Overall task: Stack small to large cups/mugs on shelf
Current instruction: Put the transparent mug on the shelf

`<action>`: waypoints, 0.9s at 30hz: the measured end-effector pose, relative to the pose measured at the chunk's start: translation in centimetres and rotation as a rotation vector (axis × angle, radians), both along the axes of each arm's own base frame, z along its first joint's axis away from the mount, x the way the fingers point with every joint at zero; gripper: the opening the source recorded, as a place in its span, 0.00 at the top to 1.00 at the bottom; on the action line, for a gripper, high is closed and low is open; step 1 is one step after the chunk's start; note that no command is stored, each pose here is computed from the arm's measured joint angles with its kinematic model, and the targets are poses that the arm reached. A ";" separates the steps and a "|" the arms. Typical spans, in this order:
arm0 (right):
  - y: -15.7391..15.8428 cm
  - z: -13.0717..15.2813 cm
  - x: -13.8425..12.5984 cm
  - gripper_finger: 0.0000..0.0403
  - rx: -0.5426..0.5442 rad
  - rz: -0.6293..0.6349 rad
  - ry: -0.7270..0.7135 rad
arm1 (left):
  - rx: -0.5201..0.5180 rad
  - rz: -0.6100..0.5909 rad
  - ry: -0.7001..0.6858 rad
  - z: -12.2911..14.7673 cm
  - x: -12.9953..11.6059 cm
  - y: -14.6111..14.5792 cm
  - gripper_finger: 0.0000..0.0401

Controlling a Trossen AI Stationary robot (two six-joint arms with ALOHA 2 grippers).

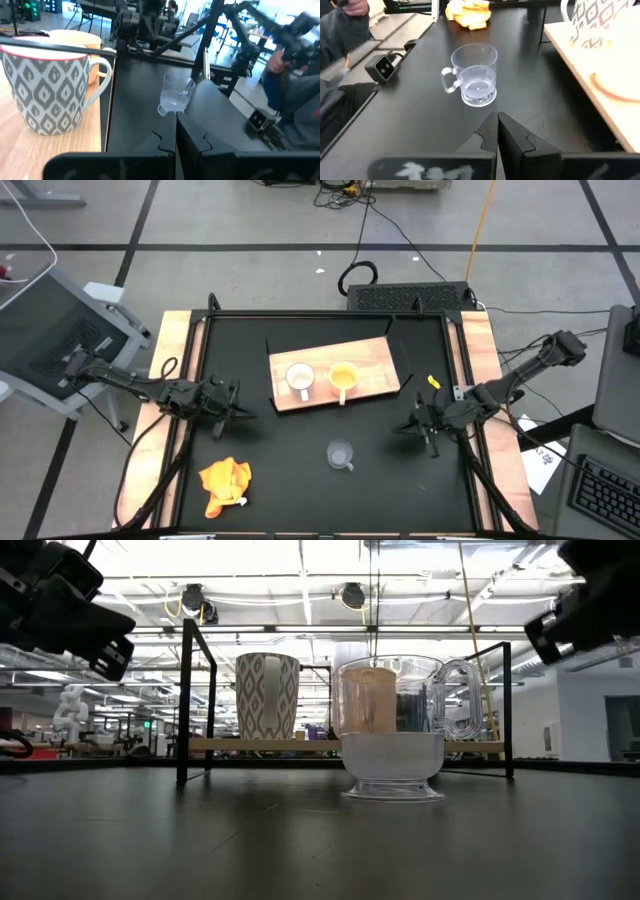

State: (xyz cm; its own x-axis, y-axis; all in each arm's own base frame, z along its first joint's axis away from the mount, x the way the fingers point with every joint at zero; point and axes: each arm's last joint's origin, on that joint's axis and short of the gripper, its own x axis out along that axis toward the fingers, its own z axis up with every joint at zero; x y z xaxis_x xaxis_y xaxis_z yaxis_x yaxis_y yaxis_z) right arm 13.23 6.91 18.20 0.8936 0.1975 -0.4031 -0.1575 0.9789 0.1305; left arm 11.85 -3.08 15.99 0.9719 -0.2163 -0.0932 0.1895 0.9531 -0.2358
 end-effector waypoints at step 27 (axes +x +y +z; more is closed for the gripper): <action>-1.1 -3.9 -1.5 1.00 0.008 -0.064 -0.170 | 0.108 0.018 -0.008 11.2 11.7 -5.2 0.82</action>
